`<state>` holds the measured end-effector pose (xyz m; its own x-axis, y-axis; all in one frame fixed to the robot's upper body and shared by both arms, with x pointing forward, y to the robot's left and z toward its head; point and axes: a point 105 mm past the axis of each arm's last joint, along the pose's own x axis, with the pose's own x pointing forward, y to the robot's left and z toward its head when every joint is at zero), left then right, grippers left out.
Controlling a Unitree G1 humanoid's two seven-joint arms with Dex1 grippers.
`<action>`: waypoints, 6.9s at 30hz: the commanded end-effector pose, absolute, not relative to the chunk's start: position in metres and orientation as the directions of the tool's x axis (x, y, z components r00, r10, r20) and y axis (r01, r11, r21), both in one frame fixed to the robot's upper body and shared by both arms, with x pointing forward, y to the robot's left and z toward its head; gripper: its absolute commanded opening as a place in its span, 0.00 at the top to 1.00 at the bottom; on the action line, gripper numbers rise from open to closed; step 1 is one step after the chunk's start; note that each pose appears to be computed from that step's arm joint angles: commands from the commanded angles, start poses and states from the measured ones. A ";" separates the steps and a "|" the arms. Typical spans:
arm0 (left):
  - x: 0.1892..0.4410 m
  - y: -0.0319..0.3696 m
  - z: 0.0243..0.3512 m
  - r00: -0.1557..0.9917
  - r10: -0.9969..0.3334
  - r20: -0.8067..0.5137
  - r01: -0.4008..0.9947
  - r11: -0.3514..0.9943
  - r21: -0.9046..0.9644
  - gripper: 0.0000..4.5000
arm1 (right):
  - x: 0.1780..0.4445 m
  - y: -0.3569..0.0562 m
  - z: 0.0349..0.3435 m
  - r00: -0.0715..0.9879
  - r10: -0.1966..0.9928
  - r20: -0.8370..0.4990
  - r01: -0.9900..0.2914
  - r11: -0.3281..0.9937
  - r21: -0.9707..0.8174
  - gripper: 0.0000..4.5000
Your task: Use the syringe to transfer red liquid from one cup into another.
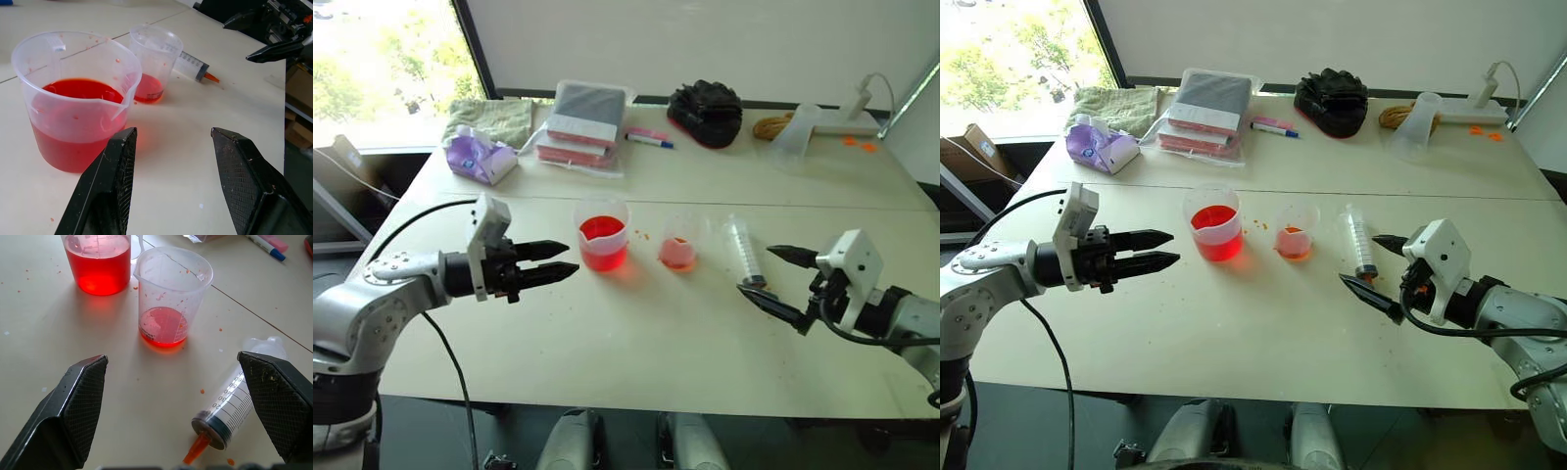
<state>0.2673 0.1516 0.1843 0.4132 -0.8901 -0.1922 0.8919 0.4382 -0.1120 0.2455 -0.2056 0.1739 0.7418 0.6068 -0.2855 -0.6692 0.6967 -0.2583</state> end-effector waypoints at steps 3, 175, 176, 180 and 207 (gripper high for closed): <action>0.262 0.147 0.192 0.405 -0.897 -0.175 0.904 0.422 -0.072 0.44 | 0.244 -0.206 0.178 0.746 0.602 -0.284 -0.665 0.690 -0.284 0.01; 0.331 0.170 0.376 0.402 -0.914 -0.053 0.893 0.378 0.244 0.44 | 0.328 0.055 0.271 0.334 0.814 0.476 -0.883 0.447 -0.144 0.70; 0.331 0.169 0.377 0.399 -0.915 -0.054 0.894 0.376 0.244 0.44 | 0.328 0.055 0.270 0.335 0.814 0.475 -0.880 0.450 -0.151 0.70; 0.333 0.168 0.378 0.391 -0.919 -0.060 0.897 0.365 0.249 0.44 | 0.328 0.049 0.272 0.345 0.806 0.481 -0.867 0.470 -0.164 0.70; 0.337 0.154 0.325 0.308 -0.940 -0.148 0.945 0.284 0.160 0.44 | 0.340 0.022 0.223 0.473 0.810 0.347 -0.817 0.551 -0.173 0.70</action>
<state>0.3422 0.1510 0.3133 0.2992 -0.9390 -0.1697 0.9523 0.2825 0.1157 0.3442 0.0213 0.2119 0.4942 0.8147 0.3033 -0.8198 0.5528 -0.1491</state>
